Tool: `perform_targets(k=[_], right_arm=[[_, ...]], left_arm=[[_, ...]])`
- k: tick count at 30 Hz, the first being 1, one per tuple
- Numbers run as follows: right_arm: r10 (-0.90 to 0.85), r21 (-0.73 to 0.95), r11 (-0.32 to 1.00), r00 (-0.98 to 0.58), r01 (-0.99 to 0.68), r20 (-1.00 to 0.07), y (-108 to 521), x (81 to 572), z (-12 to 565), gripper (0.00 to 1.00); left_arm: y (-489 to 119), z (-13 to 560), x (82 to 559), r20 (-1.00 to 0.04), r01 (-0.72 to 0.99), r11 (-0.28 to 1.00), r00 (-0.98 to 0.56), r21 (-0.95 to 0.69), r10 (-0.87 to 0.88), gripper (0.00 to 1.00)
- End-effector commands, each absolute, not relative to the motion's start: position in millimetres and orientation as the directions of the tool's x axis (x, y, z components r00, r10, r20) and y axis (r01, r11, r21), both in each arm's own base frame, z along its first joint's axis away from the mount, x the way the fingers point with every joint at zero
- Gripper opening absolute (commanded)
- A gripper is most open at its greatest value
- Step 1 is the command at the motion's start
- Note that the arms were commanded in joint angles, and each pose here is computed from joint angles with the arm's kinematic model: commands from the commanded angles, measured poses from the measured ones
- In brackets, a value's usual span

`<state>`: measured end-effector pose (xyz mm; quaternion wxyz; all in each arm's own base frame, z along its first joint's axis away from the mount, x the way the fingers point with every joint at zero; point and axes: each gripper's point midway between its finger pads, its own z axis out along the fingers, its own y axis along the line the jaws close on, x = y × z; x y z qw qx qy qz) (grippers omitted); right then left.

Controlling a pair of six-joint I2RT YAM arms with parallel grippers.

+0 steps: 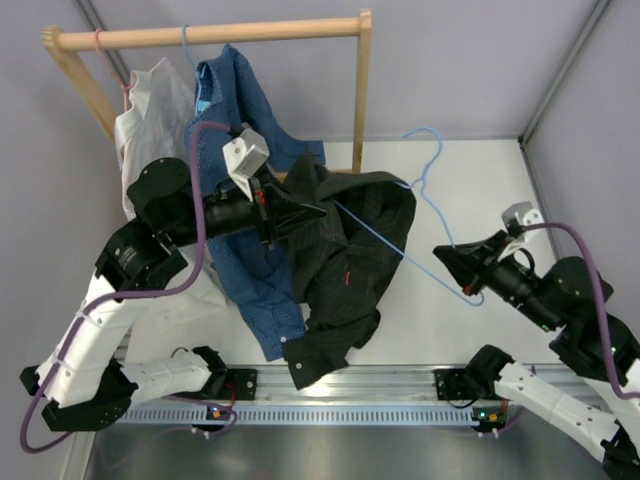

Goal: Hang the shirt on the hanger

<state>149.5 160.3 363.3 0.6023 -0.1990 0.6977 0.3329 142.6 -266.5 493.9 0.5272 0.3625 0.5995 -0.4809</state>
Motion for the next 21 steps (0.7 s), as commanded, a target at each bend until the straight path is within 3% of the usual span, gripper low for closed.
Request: perform_targets(k=[1,4,8,12,21], right_arm=[[0.238,0.277,0.847,-0.142,-0.454,-0.961,109,165,369,0.00],[0.203,0.243,0.849,-0.135,-0.468,-0.970,98,152,366,0.00],[0.056,0.255,0.559,-0.271,-0.789,-0.961,159,98,351,0.00],[0.110,0.285,0.426,-0.263,-0.859,-0.958,181,86,353,0.00],[0.213,0.326,0.438,-0.255,-0.838,-0.943,213,129,353,0.00]], left_arm=[[-270,485,173,-0.976,0.894,0.393,-0.211,-0.217,-0.058,0.00],[-281,473,201,-0.969,0.854,0.463,-0.244,-0.237,-0.046,0.00],[-298,454,224,-0.957,0.826,0.502,-0.289,-0.257,-0.013,0.00],[-308,445,224,-0.953,0.822,0.503,-0.302,-0.267,-0.012,0.00],[-326,442,193,-0.945,0.871,0.391,-0.328,-0.298,0.009,0.00]])
